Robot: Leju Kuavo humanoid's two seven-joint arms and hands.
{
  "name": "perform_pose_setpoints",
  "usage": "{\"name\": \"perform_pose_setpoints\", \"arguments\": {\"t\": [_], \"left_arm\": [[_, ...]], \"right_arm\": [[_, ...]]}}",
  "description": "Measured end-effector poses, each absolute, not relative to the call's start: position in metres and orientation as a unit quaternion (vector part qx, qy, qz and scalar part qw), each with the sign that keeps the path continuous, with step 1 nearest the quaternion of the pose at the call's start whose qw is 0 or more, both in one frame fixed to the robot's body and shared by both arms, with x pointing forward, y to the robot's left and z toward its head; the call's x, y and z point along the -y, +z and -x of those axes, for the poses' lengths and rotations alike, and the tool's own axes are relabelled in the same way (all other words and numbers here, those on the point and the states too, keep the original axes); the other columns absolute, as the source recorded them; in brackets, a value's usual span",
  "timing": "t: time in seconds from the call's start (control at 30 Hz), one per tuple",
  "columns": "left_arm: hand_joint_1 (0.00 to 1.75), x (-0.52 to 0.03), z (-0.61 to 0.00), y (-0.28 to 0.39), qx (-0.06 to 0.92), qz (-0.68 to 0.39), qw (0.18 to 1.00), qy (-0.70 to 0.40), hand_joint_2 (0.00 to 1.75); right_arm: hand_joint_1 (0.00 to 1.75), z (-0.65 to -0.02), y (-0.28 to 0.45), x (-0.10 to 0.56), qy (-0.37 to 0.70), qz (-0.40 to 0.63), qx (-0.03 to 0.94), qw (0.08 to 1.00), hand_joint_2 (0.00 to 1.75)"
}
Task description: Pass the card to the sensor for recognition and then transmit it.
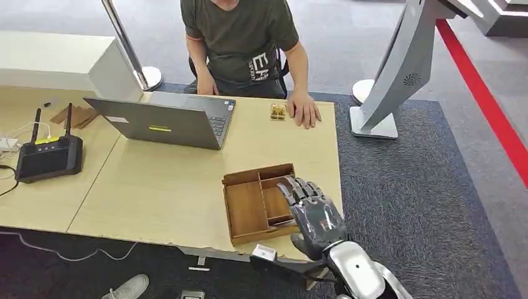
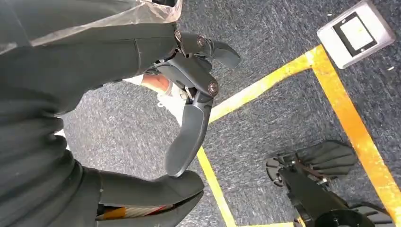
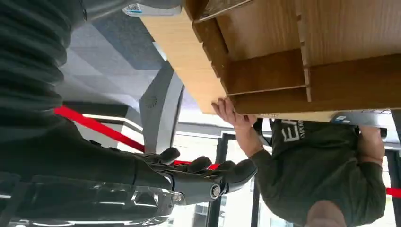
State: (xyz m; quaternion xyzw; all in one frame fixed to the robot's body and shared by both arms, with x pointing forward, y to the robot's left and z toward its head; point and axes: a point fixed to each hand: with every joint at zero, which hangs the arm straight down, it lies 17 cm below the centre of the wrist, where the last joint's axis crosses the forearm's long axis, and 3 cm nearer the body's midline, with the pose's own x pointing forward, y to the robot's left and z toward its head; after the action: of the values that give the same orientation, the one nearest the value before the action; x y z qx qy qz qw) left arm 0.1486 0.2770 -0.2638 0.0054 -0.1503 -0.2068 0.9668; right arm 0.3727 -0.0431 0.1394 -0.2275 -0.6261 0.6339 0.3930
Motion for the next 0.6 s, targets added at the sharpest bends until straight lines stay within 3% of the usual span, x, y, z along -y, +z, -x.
{"name": "perform_pose_setpoints", "arguments": {"t": [0.6], "left_arm": [[0.0, -0.277, -0.147, -0.264, 0.149, -0.005, 0.967, -0.205, 1.75]], "right_arm": [[0.0, -0.374, 0.105, 0.028, 0.654, 0.211, 0.599, 0.41, 1.75]]}}
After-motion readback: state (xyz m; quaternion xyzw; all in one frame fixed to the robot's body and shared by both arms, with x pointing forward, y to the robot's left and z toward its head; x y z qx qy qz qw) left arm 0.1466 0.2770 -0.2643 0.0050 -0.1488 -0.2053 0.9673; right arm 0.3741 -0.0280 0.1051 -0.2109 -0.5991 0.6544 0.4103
